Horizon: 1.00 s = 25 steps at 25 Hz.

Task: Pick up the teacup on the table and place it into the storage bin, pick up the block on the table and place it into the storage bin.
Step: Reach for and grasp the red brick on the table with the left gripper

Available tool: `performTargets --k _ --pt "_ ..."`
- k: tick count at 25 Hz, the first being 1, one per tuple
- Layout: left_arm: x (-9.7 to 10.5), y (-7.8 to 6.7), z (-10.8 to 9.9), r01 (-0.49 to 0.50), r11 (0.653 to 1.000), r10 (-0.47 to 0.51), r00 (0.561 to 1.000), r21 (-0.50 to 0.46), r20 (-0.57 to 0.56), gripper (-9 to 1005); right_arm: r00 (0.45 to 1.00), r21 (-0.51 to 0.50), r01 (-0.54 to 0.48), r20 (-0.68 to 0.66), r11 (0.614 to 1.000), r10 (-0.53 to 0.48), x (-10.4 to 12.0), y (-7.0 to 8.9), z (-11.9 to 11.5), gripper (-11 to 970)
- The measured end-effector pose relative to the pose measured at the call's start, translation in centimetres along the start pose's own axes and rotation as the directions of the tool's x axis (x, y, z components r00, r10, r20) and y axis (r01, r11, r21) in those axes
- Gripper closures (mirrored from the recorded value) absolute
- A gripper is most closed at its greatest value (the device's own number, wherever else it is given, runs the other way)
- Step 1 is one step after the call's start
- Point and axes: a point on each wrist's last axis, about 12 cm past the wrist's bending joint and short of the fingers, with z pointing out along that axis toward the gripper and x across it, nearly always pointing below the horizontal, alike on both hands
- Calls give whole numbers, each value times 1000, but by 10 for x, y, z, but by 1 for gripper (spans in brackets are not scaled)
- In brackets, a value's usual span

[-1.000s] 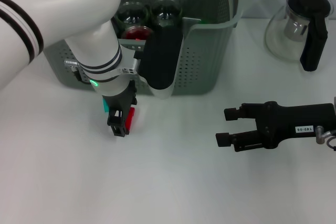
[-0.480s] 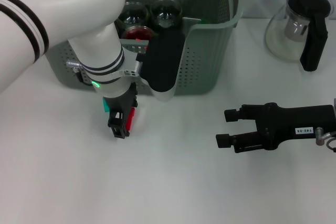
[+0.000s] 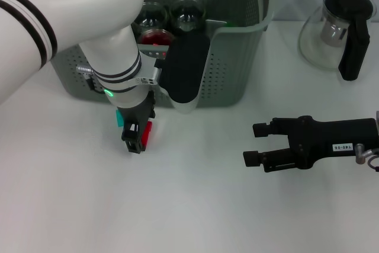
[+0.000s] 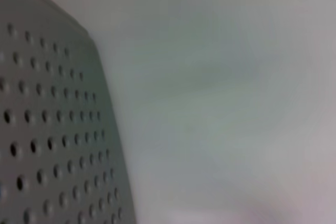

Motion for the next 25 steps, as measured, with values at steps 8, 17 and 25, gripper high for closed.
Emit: performTargets --k 8,17,25 --pt "0 -1 1 -3 1000 3 1000 4 -4 232 1000 0 2 0 1000 -2 -1 0 0 13" --pt "-2 0 -1 -23 1000 23 1000 2 -15 233 1000 0 2 0 1000 -2 0 0 1 13" --pt "-2 0 2 -24 1000 24 1000 3 -19 234 1000 -3 1 4 1000 -1 3 1 1 13"
